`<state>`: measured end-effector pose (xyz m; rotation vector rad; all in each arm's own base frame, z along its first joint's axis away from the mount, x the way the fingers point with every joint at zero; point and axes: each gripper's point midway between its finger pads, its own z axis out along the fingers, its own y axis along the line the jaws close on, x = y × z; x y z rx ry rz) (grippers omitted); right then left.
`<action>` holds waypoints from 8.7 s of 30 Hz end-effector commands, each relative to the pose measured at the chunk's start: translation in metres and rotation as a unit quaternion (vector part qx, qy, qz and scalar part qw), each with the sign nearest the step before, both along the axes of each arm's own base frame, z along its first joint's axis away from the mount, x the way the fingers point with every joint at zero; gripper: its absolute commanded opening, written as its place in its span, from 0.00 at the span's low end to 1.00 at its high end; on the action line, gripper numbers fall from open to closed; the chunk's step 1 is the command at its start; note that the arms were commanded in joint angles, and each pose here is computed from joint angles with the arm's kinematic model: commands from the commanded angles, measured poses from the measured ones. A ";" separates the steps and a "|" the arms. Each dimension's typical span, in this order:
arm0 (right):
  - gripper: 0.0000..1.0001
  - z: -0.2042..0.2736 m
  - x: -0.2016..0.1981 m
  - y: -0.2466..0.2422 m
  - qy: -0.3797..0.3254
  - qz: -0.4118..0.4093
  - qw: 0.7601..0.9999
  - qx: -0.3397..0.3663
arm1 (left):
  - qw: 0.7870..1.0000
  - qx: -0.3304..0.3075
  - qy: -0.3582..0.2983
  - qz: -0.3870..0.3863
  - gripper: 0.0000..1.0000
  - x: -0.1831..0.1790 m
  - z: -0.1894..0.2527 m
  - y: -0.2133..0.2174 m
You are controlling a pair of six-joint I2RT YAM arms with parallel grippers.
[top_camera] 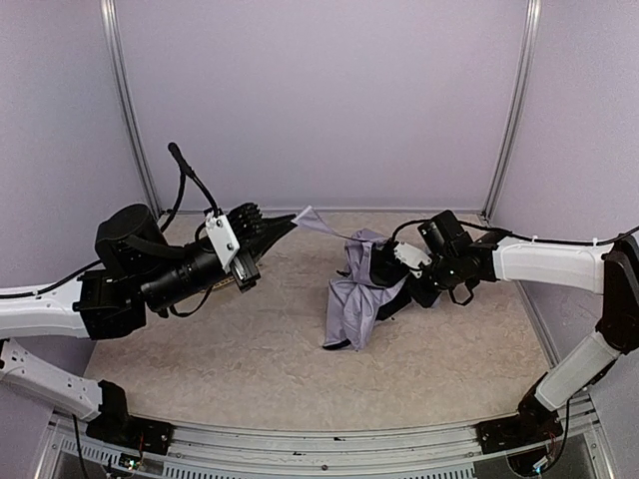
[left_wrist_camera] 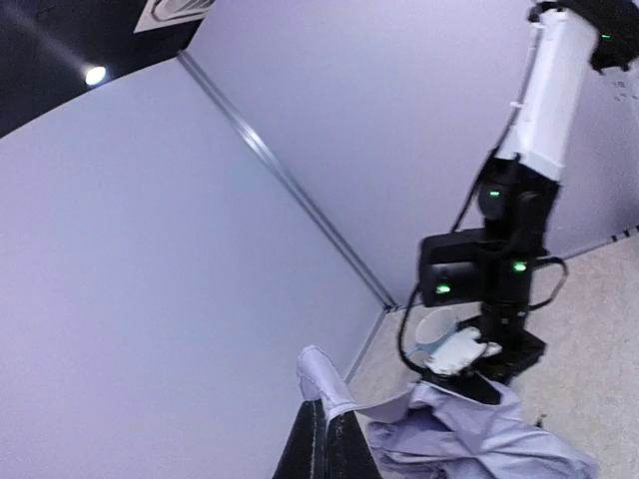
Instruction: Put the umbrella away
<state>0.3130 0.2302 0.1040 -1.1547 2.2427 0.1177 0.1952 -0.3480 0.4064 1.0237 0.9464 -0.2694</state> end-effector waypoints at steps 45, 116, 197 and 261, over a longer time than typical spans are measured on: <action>0.00 0.277 0.055 0.042 -0.350 0.063 0.916 0.187 | 0.922 -0.089 0.198 -0.320 0.57 -0.033 -0.114 -0.075; 0.00 0.303 0.051 -0.012 -0.306 0.031 0.930 0.200 | 0.928 0.114 0.292 -0.203 0.00 0.008 -0.229 -0.031; 0.00 -0.111 -0.188 0.077 0.407 0.224 0.886 -0.007 | 0.964 0.170 0.173 -0.110 0.50 -0.010 -0.206 -0.010; 0.96 -0.059 -0.142 0.116 -0.159 0.390 0.901 -0.106 | 0.559 0.362 0.726 -0.171 0.45 -0.054 -0.457 -0.012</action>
